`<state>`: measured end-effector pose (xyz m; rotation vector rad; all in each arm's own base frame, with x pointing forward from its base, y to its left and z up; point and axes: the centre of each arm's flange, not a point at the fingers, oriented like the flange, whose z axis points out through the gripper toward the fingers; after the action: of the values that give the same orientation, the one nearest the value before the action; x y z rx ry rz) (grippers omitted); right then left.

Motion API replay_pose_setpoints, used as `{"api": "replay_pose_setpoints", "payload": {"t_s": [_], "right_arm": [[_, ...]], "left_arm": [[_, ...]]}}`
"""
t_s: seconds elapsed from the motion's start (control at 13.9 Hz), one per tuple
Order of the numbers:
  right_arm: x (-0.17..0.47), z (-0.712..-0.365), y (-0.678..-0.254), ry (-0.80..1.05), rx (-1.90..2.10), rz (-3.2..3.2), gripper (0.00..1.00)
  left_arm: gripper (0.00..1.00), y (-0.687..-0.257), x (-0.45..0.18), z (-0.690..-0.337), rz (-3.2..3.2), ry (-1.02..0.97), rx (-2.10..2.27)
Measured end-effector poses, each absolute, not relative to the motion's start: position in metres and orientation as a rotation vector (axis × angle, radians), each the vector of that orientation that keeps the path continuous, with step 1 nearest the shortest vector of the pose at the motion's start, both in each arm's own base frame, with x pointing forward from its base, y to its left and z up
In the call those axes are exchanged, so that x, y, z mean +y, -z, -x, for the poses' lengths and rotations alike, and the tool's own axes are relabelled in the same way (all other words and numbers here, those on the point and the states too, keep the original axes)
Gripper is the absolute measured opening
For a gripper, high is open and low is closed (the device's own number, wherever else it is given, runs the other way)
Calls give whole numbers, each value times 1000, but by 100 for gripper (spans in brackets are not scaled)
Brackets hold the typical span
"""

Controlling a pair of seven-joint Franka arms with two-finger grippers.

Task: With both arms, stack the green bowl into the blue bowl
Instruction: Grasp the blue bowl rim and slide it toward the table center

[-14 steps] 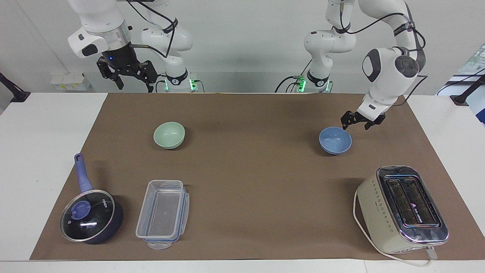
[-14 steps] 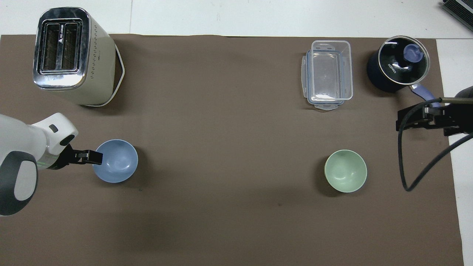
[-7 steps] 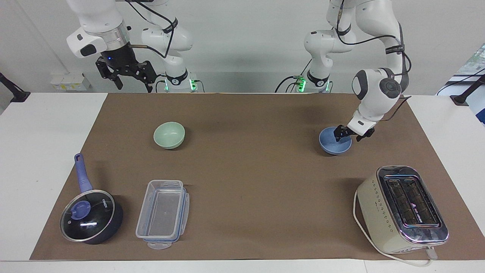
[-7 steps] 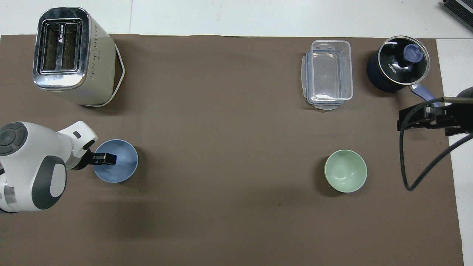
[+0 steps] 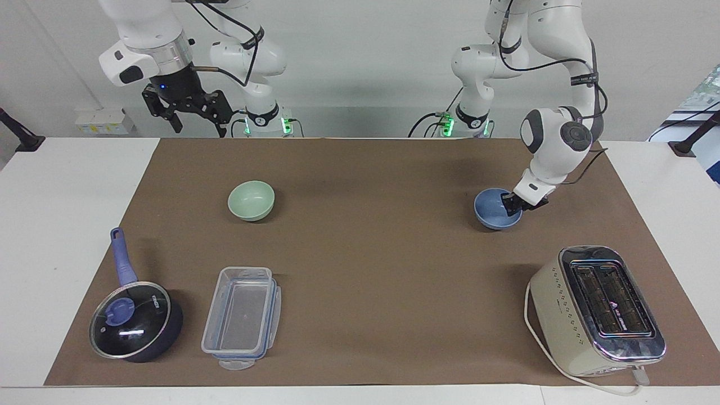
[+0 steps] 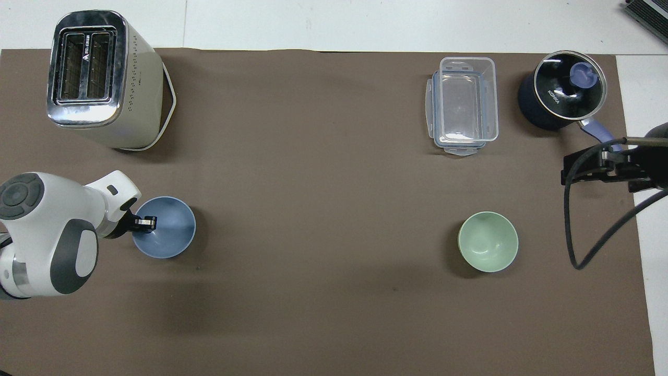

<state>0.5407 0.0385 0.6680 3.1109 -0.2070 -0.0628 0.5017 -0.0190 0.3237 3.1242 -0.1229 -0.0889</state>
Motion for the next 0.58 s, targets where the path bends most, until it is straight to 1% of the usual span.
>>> {"api": "replay_pose_setpoints", "payload": {"t_s": [0.29, 0.58], "right_arm": [[38, -541, -668, 63, -209, -3111, 100], [37, -541, -668, 63, -210, -3111, 100]], "left_arm": [[10, -336, -16, -508, -3125, 66, -118], [10, -375, -11, -522, -3121, 119, -108]]}}
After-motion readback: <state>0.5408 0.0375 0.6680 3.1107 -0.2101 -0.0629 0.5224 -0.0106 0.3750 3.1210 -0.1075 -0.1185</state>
